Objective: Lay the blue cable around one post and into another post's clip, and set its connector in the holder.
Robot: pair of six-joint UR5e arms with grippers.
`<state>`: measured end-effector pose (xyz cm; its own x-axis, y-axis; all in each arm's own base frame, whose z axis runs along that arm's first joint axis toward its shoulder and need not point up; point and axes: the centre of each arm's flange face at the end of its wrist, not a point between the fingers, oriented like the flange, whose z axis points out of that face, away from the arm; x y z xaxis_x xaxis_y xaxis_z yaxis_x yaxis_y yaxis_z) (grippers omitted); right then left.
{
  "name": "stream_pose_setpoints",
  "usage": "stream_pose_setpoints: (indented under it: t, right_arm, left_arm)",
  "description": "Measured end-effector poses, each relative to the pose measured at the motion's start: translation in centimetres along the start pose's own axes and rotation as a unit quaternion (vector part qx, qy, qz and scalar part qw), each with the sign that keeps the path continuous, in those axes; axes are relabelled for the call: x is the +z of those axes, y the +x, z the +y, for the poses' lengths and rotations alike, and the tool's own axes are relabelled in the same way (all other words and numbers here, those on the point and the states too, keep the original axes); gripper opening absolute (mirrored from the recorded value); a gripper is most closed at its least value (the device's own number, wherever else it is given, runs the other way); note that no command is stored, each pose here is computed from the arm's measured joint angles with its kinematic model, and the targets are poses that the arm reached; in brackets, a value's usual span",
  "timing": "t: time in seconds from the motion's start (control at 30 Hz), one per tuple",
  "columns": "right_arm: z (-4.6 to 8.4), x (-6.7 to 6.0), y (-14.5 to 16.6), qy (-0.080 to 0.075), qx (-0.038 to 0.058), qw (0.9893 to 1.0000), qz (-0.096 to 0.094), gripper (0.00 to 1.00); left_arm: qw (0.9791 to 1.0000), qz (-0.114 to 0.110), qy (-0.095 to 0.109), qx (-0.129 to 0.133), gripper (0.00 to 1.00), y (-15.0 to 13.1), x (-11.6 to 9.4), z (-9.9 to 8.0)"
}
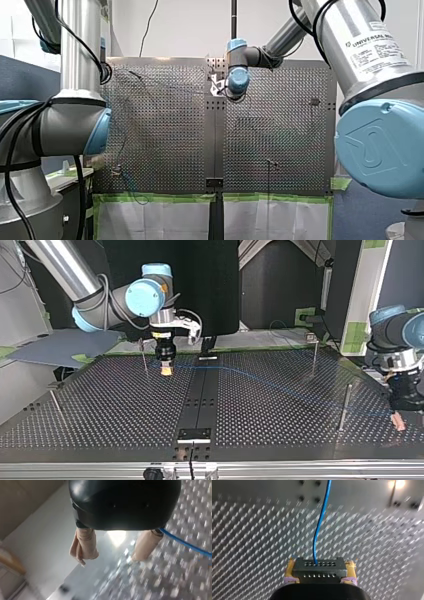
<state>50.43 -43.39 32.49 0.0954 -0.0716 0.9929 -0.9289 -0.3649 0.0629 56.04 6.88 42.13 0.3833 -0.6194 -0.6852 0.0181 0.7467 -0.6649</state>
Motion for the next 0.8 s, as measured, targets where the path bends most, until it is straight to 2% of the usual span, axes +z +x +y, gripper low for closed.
stream_pose_setpoints:
  t: [0.07,0.2,0.3,0.4,0.6,0.7,0.8]
  right_arm:
    - [0.8,0.1,-0.7,-0.014,0.0029,0.9999,-0.006,0.0]
    - [2.5,0.4,-2.1,-0.042,0.0081,0.999,-0.012,0.0]
    - [3.6,0.4,-3.1,-0.062,0.0121,0.9979,-0.013,0.0]
    - [4.5,0.4,-4.1,-0.081,0.0204,0.9964,-0.013,0.0]
    - [5.6,-0.1,-6.1,-0.112,0.0438,0.9927,-0.01,0.0]
    - [6.0,-0.5,-7.1,-0.126,0.0565,0.9904,-0.008,0.0]
    - [6.5,-0.9,-8.2,-0.142,0.0681,0.9875,-0.006,0.0]
  left_arm:
    - [0.9999,0.008,0.012,-0.002,1.0,0.5,0.0,-0.6]
    - [0.9994,0.03,0.017,0.001,1.0,1.3,-0.4,-0.8]
    - [0.9987,0.048,0.016,0.005,1.0,1.8,-1.0,-0.4]
    - [0.9978,0.065,0.014,0.01,1.0,2.3,-1.4,-0.1]
    - [0.9948,0.098,0.019,0.021,1.0,3.3,-2.2,-0.2]
    - [0.9933,0.11,0.027,0.021,1.0,3.7,-2.4,-0.4]
    - [0.9918,0.121,0.036,0.02,1.0,4.1,-2.6,-0.7]
